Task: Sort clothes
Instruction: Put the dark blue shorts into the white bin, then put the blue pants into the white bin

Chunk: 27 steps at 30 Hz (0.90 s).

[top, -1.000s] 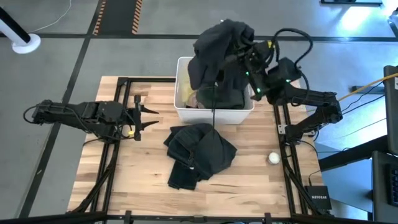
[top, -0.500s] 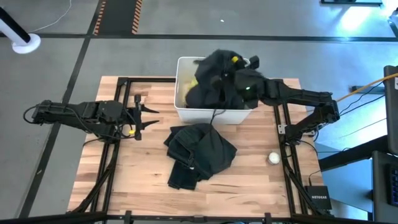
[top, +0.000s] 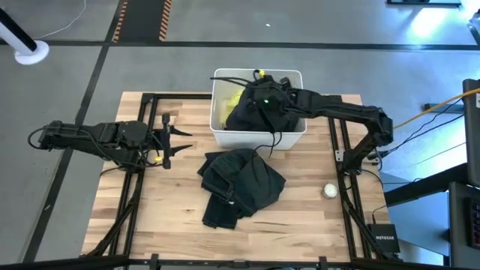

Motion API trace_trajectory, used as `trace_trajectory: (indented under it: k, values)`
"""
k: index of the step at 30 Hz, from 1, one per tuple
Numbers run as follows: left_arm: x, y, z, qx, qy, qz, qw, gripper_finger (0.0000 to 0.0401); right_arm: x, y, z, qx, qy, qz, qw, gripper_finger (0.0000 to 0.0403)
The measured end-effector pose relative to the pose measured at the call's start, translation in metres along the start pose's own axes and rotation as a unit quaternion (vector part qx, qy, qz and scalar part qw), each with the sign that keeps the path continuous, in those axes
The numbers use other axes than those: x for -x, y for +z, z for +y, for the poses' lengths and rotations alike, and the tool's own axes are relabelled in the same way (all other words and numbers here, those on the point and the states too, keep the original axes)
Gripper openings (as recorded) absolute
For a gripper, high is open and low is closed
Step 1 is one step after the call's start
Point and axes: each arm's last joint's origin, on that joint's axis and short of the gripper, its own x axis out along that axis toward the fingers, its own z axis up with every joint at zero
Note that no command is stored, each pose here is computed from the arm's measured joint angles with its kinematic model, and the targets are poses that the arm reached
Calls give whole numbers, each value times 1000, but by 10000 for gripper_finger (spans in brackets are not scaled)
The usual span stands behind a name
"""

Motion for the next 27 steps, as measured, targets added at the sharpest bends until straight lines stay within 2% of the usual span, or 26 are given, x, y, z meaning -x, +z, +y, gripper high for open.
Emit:
trace_trajectory:
  k: [5, 10, 14, 20, 23, 27]
  values:
    - [0, -1, 0, -3, -2, 4, 1000, 153, -21, -4, 0, -38, 10, 25, 999, 108]
    - [0, -1, -1, -2, -12, 0, 1000, 153, -20, -2, -3, -15, 31, 42, 999, 166]
    - [0, 0, -2, -5, -27, -5, 1000, 153, 8, 26, -10, 4, 45, 9, 999, 193]
    - [0, 0, -2, -3, -28, -6, 1000, 153, 57, 63, -9, -23, 93, -50, 994, 197]
    - [0, 0, -2, 4, -28, -5, 1000, 153, 78, 66, 2, -19, 131, -62, 989, 197]
    - [0, -1, -2, 7, -30, 1, 1000, 153, 101, 48, 28, 19, 175, -47, 983, 197]
